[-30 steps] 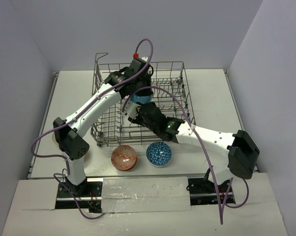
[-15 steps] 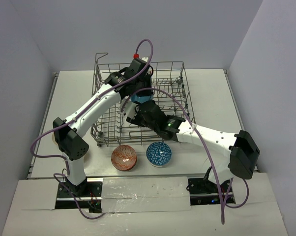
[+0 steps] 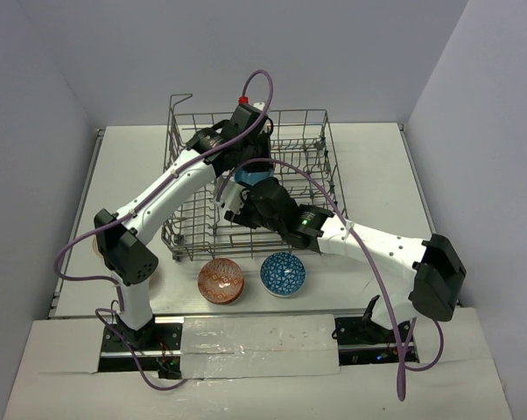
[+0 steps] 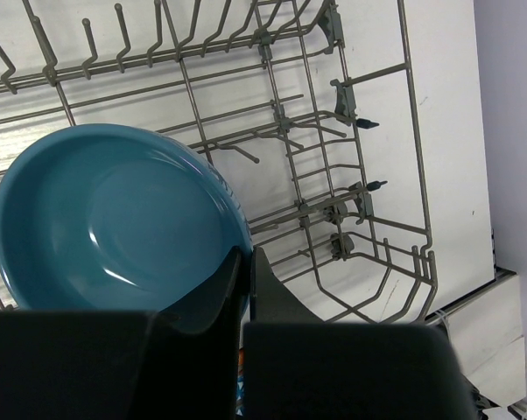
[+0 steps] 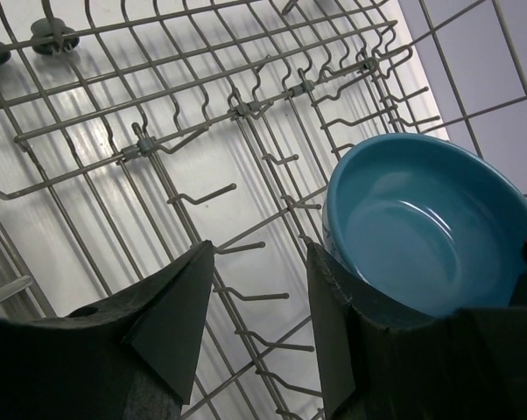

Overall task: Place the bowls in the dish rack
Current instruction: Pass from the left arm to the right

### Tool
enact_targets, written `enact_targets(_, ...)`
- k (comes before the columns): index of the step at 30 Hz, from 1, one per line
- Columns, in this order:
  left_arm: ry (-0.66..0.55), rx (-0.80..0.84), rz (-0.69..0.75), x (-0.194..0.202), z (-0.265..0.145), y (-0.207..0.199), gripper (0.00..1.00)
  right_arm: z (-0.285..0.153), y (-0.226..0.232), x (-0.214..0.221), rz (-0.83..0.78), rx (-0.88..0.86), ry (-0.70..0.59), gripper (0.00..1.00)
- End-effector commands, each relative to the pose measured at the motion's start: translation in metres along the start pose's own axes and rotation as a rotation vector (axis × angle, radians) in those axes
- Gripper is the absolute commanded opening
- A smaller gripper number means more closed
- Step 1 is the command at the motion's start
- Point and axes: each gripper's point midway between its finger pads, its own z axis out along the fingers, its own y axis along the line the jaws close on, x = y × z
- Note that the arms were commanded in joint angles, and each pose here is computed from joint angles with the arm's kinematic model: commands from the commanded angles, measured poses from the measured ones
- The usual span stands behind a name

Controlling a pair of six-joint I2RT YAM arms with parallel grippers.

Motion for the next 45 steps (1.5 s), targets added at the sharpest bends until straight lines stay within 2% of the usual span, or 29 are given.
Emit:
enact_targets(1,-0.026,0.035,-0.003,-0.007,-0.007,-0.01,0.0,-0.022,-0.037,-0.063,0.052,0.095,-0.195,0.55)
enact_targets(15,-0.024,0.023,0.005,-0.006,-0.004,-0.008,0.0,-0.025,-0.028,-0.081,0.069,0.022,-0.256,0.57)
enact_targets(32,-0.035,0.02,0.022,-0.008,-0.011,-0.005,0.0,-0.021,-0.044,-0.086,0.082,0.103,-0.274,0.63)
enact_targets(45,-0.016,0.05,0.03,-0.01,-0.019,-0.013,0.0,-0.011,-0.06,-0.058,0.01,0.233,-0.167,0.64)
